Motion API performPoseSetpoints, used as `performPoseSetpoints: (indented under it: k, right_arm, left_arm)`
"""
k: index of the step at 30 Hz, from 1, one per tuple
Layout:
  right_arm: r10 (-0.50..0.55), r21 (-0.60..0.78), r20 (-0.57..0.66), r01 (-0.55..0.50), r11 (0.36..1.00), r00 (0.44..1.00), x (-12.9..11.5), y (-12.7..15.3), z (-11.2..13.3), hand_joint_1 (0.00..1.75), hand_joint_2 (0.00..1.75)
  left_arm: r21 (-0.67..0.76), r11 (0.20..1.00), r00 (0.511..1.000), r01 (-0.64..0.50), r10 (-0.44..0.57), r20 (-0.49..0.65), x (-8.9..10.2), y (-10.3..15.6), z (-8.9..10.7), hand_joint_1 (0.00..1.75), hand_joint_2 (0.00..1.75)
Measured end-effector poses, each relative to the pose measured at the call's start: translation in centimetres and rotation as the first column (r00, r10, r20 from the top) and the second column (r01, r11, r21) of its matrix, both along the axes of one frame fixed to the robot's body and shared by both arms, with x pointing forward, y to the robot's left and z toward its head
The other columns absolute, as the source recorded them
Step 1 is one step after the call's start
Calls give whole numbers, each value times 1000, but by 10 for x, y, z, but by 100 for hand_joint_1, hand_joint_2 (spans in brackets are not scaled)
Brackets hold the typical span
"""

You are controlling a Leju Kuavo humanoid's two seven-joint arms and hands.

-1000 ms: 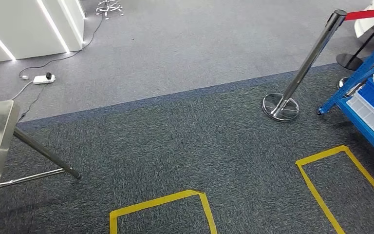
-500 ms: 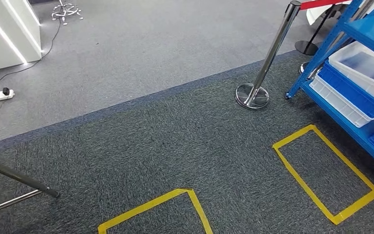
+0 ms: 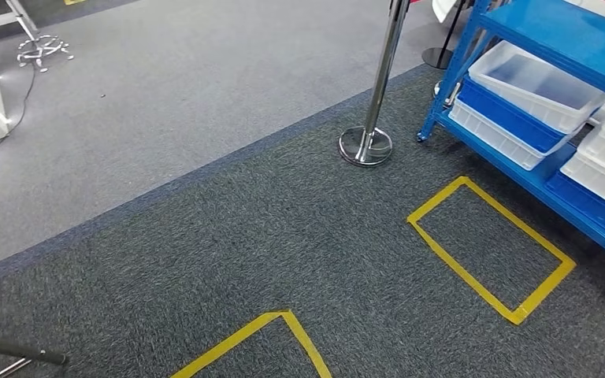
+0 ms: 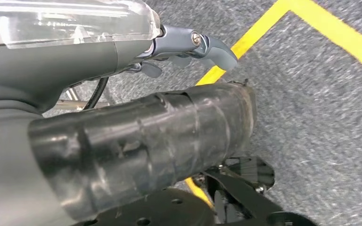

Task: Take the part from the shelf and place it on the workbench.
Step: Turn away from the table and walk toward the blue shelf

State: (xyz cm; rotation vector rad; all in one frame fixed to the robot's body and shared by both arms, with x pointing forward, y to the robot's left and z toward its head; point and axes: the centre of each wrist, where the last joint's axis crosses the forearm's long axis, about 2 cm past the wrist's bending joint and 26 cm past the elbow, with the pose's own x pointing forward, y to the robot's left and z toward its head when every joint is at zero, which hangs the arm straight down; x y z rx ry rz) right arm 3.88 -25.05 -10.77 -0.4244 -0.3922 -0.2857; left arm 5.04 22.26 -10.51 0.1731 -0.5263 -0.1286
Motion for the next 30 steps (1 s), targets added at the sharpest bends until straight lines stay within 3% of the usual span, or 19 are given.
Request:
performPoseSetpoints:
  k: [30]
  right_arm:
    - [22, 10, -7, -22, 1000, 1000, -1, 2, 0, 0, 0]
  left_arm:
    - [-10, 1000, 1000, 6, -6, 9, -1, 2, 0, 0, 0]
